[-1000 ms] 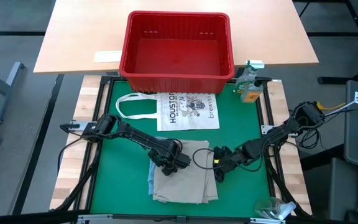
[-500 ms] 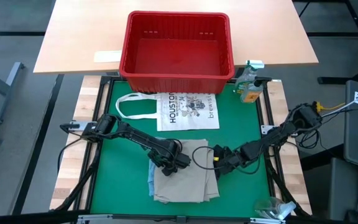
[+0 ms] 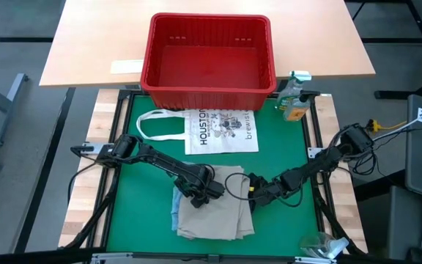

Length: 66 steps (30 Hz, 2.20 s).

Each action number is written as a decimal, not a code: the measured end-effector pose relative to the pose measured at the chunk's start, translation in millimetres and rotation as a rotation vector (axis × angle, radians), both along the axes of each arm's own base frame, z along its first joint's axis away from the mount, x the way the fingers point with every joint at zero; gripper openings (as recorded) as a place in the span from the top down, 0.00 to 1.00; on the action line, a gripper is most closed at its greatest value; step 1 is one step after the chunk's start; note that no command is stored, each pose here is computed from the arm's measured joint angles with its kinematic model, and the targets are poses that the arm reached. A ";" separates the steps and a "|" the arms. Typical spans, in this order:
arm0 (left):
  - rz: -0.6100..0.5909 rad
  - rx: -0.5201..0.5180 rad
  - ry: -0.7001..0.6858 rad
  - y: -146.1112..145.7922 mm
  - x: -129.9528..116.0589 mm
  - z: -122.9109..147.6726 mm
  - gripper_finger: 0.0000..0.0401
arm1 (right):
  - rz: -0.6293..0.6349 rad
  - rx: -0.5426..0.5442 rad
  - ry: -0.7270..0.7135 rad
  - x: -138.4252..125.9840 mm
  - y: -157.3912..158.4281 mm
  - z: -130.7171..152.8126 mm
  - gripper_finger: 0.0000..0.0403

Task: Fold Laundry from Bin
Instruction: Put the folded clothes into the red laundry bin

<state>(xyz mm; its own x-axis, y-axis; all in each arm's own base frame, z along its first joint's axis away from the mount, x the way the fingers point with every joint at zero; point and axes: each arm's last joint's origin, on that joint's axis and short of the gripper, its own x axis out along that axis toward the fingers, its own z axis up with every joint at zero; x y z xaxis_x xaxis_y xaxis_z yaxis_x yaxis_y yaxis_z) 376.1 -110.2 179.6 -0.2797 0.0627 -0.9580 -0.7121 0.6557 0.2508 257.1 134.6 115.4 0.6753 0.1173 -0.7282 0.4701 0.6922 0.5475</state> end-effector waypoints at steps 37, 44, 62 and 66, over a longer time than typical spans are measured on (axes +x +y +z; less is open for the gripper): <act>0.030 -0.048 -0.093 -4.1 12.4 17.3 1.00 | 0.034 0.002 -0.320 23.3 1.5 25.5 0.97; 0.029 -0.051 -0.113 -4.8 15.1 28.0 1.00 | 0.027 0.016 -0.344 28.2 -0.8 30.5 0.97; -0.025 -0.052 0.002 -7.6 3.4 32.3 0.98 | 0.035 -0.082 -0.255 23.7 -10.2 31.3 0.97; -0.002 -0.046 0.015 -5.6 2.8 32.7 0.90 | 0.037 -0.086 -0.245 23.2 -10.5 30.5 0.98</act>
<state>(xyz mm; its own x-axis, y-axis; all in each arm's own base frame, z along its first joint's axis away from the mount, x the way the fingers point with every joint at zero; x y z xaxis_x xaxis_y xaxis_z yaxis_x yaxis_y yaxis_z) 378.9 -115.8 212.3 -0.2937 0.0193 -0.9557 -0.7074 0.6680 0.2309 280.3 124.1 145.9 0.8292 0.0903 -0.5516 0.3039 0.7553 0.5806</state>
